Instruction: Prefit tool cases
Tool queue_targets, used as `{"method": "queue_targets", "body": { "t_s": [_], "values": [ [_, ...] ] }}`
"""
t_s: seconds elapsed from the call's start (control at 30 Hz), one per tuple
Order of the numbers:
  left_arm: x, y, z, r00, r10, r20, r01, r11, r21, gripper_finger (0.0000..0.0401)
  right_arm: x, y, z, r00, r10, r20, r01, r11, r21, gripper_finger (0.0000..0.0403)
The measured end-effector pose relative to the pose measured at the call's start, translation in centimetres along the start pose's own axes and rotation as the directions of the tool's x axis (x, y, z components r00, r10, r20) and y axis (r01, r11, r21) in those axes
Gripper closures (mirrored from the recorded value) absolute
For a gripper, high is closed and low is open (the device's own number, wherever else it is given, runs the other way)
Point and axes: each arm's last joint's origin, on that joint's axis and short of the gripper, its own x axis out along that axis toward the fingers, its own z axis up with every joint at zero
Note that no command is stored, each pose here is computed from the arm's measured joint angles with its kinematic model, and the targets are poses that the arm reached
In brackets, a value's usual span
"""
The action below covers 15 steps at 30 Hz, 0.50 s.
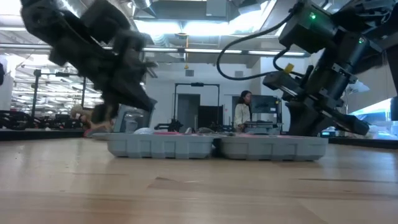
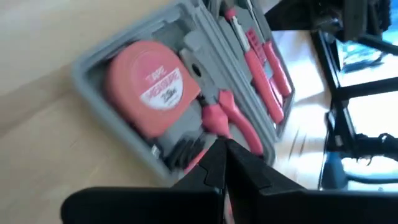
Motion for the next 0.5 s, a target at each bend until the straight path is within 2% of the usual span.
{"method": "queue_targets", "body": {
  "t_s": [0.13, 0.3, 0.4, 0.5],
  "values": [
    [-3.1, -0.5, -0.5, 0.997, 0.079, 0.011, -0.079, 0.996, 0.029, 0.0401, 0.0, 0.1, 0.0, 1.000, 0.001, -0.001, -0.001, 1.000, 0.001, 0.0403],
    [-5.7, 0.6, -2.4, 0.964, 0.262, -0.032, -0.261, 0.964, 0.049, 0.0401, -0.1, 0.2, 0.0, 1.000, 0.002, -0.002, -0.002, 1.000, 0.009, 0.0403],
    [-5.6, 1.8, -3.5, 0.960, 0.274, -0.051, -0.275, 0.962, -0.009, 0.0401, 0.3, 0.8, 0.0, 1.000, 0.000, -0.002, 0.000, 1.000, 0.010, 0.0403],
    [-4.8, 2.9, -4.2, 0.971, 0.236, -0.022, -0.237, 0.966, -0.099, 0.0401, 1.3, 1.9, -0.1, 1.000, 0.019, -0.021, -0.019, 1.000, 0.001, 0.0403]
  ]
}}
